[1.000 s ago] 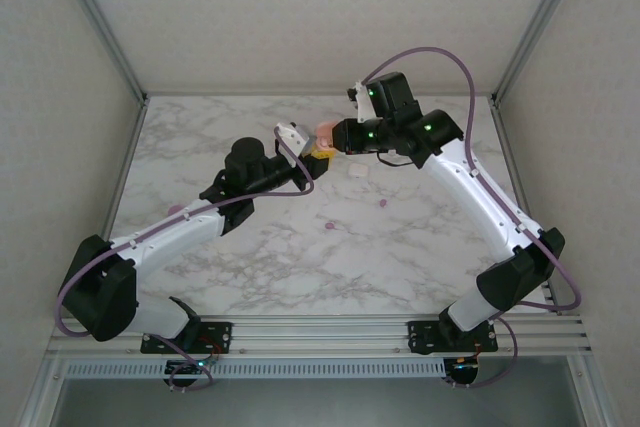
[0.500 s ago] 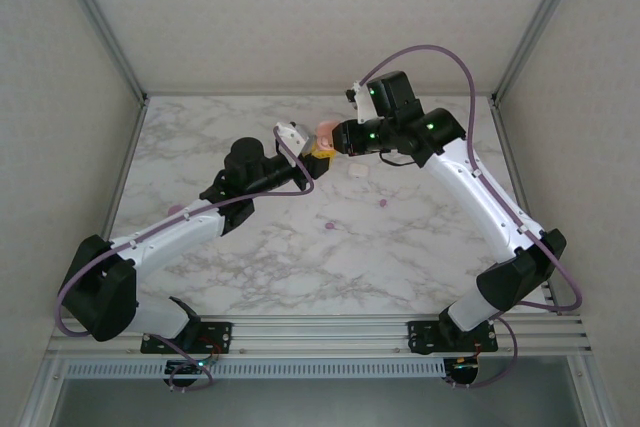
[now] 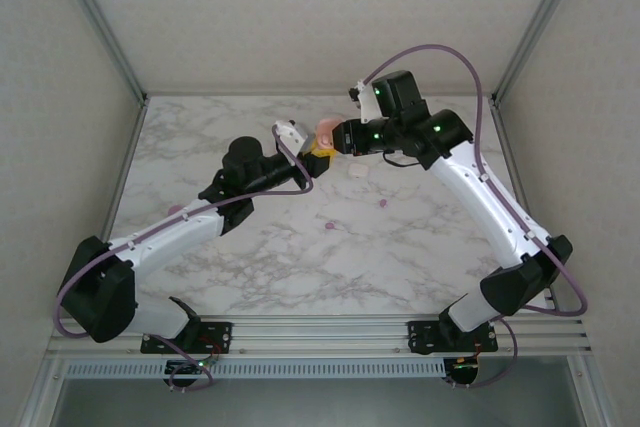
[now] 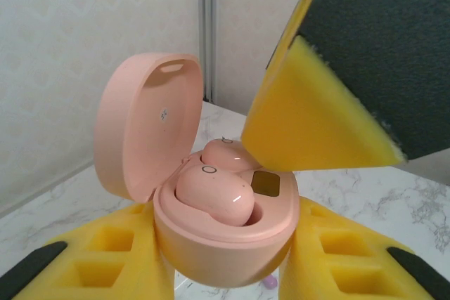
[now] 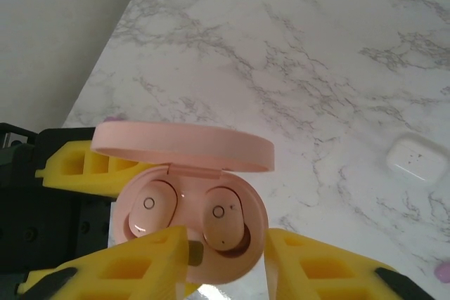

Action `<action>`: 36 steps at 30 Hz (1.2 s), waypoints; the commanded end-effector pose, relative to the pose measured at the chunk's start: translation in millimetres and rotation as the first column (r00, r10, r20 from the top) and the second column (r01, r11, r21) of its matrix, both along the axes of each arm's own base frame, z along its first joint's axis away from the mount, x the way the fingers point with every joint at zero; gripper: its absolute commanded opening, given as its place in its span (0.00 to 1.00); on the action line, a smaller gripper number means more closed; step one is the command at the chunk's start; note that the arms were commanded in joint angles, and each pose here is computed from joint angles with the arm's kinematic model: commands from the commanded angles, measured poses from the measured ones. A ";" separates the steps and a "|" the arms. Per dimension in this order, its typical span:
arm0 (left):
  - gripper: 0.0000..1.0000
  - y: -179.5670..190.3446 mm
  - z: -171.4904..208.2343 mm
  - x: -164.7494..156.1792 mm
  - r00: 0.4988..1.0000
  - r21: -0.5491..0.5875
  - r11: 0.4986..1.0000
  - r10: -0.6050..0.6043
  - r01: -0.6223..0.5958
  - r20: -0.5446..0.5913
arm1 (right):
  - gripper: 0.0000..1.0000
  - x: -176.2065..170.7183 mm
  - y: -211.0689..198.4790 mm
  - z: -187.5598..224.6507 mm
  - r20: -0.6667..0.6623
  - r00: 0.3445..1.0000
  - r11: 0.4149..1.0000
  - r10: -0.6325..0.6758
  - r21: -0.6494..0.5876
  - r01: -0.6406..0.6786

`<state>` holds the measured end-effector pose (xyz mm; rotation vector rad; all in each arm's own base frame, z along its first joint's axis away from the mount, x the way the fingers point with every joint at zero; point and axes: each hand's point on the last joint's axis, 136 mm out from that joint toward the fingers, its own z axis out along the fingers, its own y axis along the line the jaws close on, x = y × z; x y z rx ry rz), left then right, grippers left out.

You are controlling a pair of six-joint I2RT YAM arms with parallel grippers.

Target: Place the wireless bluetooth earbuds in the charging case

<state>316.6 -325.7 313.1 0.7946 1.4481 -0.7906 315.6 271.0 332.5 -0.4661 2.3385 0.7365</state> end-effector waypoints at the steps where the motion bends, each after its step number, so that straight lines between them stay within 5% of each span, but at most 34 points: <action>1: 0.19 -0.9 46.5 -13.6 0.994 -0.082 0.996 -0.036 0.044 0.099 | 0.36 -9.8 -11.7 42.8 0.088 0.995 0.997 -0.040 0.071 0.033; 7: 0.19 -4.8 39.8 -19.9 0.991 -0.039 0.996 -0.081 0.085 0.102 | 0.40 -1.5 -24.0 67.6 0.108 0.987 0.981 -0.115 0.166 0.096; 17: 0.19 -4.0 44.2 -36.2 0.980 0.026 0.990 -0.144 0.141 0.135 | 0.48 29.4 -0.1 43.8 -0.100 0.992 0.984 -0.079 0.149 0.093; 24: 0.19 0.1 51.1 -32.3 0.984 0.010 0.994 -0.106 0.105 0.145 | 0.49 17.9 15.7 33.1 -0.171 0.984 0.988 0.047 0.155 -0.020; 32: 0.19 0.0 49.9 -23.4 0.991 -0.024 0.997 -0.072 0.075 0.109 | 0.50 -2.4 -1.6 23.1 -0.179 0.983 0.990 0.035 0.141 -0.010; 36: 0.20 -0.2 50.0 -24.1 0.990 -0.027 0.997 -0.075 0.079 0.117 | 0.52 -0.9 -9.4 27.9 -0.212 0.977 0.960 0.026 0.278 0.034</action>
